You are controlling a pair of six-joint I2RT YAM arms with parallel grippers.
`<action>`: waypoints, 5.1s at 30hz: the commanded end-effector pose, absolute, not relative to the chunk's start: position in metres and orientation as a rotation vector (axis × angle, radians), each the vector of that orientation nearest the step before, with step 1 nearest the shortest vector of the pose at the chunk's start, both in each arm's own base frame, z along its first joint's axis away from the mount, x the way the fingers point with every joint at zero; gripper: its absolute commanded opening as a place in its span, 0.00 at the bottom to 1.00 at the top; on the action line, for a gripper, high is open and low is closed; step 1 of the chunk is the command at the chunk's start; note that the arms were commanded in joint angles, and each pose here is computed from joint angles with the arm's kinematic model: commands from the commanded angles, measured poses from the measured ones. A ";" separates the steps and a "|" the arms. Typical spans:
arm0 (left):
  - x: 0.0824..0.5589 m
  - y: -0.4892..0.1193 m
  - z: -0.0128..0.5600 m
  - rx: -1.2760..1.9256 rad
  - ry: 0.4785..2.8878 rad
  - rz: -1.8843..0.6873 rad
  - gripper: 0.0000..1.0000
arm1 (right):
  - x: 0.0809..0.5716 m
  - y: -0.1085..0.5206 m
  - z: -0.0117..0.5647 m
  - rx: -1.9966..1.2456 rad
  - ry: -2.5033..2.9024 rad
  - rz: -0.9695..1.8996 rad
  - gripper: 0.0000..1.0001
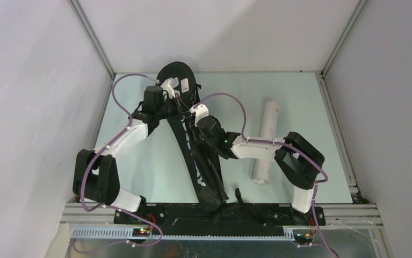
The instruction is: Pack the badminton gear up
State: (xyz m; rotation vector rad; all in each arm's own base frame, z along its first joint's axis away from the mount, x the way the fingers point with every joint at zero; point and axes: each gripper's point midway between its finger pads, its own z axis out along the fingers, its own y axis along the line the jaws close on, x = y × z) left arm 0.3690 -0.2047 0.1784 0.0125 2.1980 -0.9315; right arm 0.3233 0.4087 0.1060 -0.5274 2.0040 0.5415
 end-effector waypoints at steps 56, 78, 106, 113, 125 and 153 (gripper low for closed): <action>0.368 -0.126 0.159 -0.084 2.255 -0.520 0.19 | 0.231 0.293 0.109 -0.565 2.233 0.633 0.00; 0.185 -0.225 0.082 -0.004 2.430 -0.800 0.52 | 0.213 0.304 0.110 -0.541 2.248 0.581 0.00; 0.236 -0.271 0.167 -0.015 2.071 -0.895 0.00 | 0.311 0.339 0.196 -0.910 1.836 0.673 0.00; 0.247 -0.330 0.183 0.072 2.030 -0.906 0.11 | 0.308 0.342 0.194 -1.234 1.660 0.665 0.00; 0.234 -0.276 0.212 0.559 1.945 -0.528 1.00 | 0.288 0.304 0.208 -1.555 1.377 0.728 0.00; 0.215 -0.125 0.270 1.921 1.350 -0.018 1.00 | 0.286 0.208 0.192 -1.645 1.694 0.747 0.00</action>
